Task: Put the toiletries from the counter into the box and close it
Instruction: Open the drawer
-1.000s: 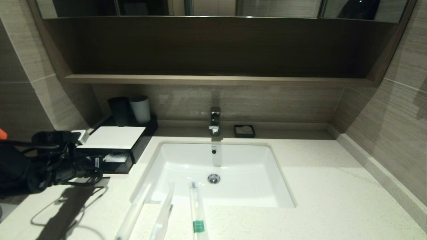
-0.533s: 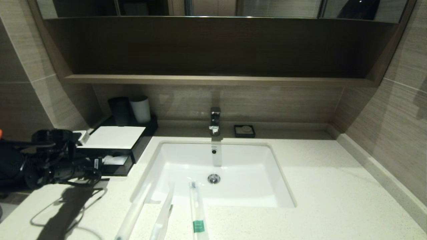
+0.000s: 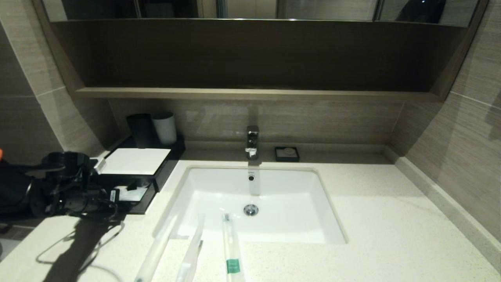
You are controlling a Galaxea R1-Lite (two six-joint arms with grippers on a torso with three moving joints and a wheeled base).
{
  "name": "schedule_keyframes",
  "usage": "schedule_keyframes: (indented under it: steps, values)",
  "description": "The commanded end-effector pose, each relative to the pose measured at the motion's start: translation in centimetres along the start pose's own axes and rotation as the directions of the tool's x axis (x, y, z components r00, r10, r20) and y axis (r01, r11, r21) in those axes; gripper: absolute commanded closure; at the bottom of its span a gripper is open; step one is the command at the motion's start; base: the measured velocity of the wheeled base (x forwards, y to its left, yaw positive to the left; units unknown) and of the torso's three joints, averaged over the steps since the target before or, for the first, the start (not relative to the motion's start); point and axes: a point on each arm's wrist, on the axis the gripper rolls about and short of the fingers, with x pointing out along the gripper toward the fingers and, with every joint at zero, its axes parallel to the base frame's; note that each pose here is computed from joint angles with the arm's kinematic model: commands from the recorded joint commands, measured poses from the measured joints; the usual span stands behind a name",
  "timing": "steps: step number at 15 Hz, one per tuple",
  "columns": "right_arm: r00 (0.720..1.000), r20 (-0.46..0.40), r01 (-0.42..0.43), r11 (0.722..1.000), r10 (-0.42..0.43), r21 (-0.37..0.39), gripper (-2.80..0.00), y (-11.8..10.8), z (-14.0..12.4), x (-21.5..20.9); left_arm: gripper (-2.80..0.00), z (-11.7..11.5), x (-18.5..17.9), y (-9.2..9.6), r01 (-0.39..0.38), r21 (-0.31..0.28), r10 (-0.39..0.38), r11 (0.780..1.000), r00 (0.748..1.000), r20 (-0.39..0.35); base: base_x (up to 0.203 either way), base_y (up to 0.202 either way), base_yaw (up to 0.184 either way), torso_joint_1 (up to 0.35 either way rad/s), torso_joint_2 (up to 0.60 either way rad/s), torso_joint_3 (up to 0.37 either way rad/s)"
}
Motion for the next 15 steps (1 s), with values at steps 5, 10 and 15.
schedule_keyframes:
  steps: [5, 10, 15]
  values:
    - [1.0, 0.001, -0.001, 1.0, 0.001, 0.0, 0.0, 0.0, 0.0, 0.0, 0.0, 0.2, -0.9, 0.0, 0.004, 0.006, -0.004, 1.0, 1.0, -0.028, 0.0, 0.0, 0.0, 0.0, 0.0, 0.0]
    - [1.0, 0.001, -0.001, 1.0, 0.001, 0.0, 0.0, 0.0, 0.0, 0.0, 0.0, 0.5, -1.5, 0.0, -0.011, 0.009, 0.012, 1.0, 0.993, -0.12, 0.0, 0.0, 0.0, 0.0, 0.0, 0.0]
    - [1.0, 0.001, -0.001, 1.0, 0.001, 0.0, 0.0, 0.0, 0.0, 0.0, 0.0, 0.4, -1.8, -0.1, -0.033, 0.015, 0.035, 0.999, 0.983, -0.179, 0.0, 0.0, 0.0, 0.0, 0.0, 0.0]
